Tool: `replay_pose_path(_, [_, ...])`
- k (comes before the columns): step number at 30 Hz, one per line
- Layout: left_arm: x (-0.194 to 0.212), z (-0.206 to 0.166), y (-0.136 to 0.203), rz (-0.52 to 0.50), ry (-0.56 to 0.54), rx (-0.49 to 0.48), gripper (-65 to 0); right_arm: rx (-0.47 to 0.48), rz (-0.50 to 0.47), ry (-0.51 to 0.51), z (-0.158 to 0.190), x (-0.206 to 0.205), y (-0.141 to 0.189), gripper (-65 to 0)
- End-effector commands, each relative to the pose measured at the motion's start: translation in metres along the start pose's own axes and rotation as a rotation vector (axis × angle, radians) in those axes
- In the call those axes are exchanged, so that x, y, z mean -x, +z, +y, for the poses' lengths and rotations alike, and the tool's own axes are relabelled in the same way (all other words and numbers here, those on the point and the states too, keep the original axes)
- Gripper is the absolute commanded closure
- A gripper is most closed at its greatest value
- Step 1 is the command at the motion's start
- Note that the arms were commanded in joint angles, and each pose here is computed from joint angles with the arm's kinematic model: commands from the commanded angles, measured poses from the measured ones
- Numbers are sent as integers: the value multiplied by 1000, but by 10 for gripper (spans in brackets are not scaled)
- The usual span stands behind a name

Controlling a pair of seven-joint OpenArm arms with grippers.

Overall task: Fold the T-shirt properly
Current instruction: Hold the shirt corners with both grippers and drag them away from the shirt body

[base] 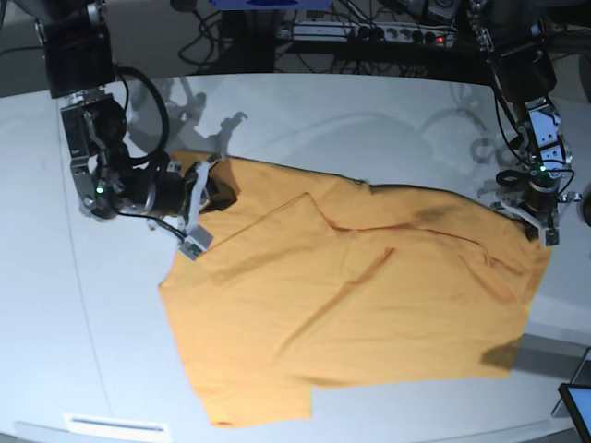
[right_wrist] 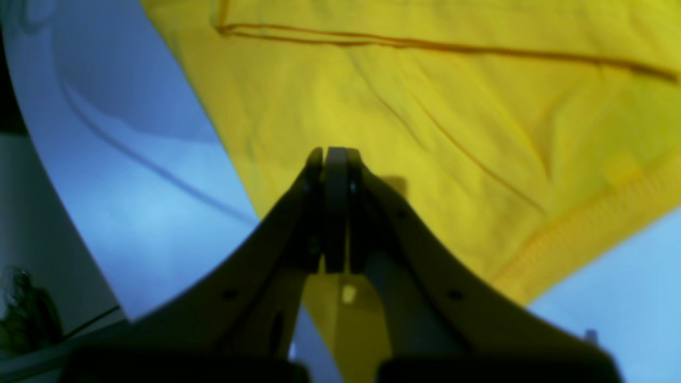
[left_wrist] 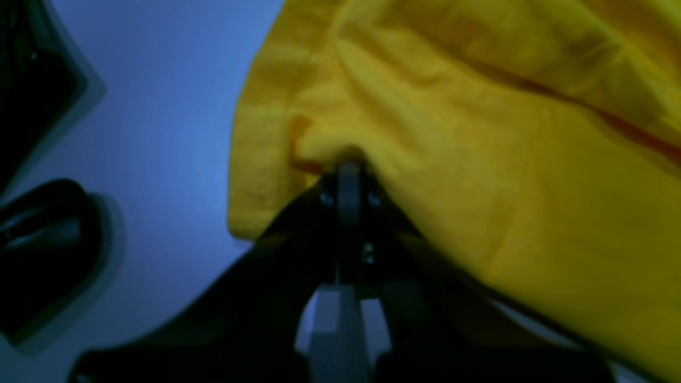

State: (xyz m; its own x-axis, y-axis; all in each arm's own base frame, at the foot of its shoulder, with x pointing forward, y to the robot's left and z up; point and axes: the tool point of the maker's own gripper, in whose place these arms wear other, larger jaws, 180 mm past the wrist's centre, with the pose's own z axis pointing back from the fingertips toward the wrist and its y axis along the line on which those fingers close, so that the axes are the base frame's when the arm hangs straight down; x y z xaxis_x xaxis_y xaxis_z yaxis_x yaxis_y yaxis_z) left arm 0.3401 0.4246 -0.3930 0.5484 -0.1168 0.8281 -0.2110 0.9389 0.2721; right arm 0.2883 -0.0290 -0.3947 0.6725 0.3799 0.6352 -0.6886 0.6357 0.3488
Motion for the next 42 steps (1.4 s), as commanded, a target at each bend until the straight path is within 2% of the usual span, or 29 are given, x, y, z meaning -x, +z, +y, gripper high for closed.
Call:
replay_pose_path(1, [-20, 13, -1, -42, -6, -19, 0, 9, -33, 33, -1, -15, 2, -1])
replay_pose_path(5, [-31, 13, -4, -63, 0, -23, 0, 37, 13, 70, 0, -10, -7, -1])
replay_pose_path(10, [-39, 14, -3, -80, -10, -26, 0, 51, 79, 38, -5, 11, -20, -1])
replay_pose_path(22, [13, 11, 12, 13, -43, -10, 0, 22, 163, -147, -5, 95, -47, -1])
replay_pose_path(26, [20, 10, 19, -36, -53, -2, 0, 12, 188, -214, -1, 123, -53, -1])
replay_pose_path(30, [26, 8, 22, -35, -55, 2, 0, 4, 203, -272, 5, 148, -56, -1])
replay_pose_path(38, [41, 7, 27, -10, -54, 8, 0, -3, 219, -298, 13, 164, -55, -1])
replay_pose_path(42, [50, 4, 31, 8, -56, 15, 0, 28, 230, -309, 7, 170, -49, -1])
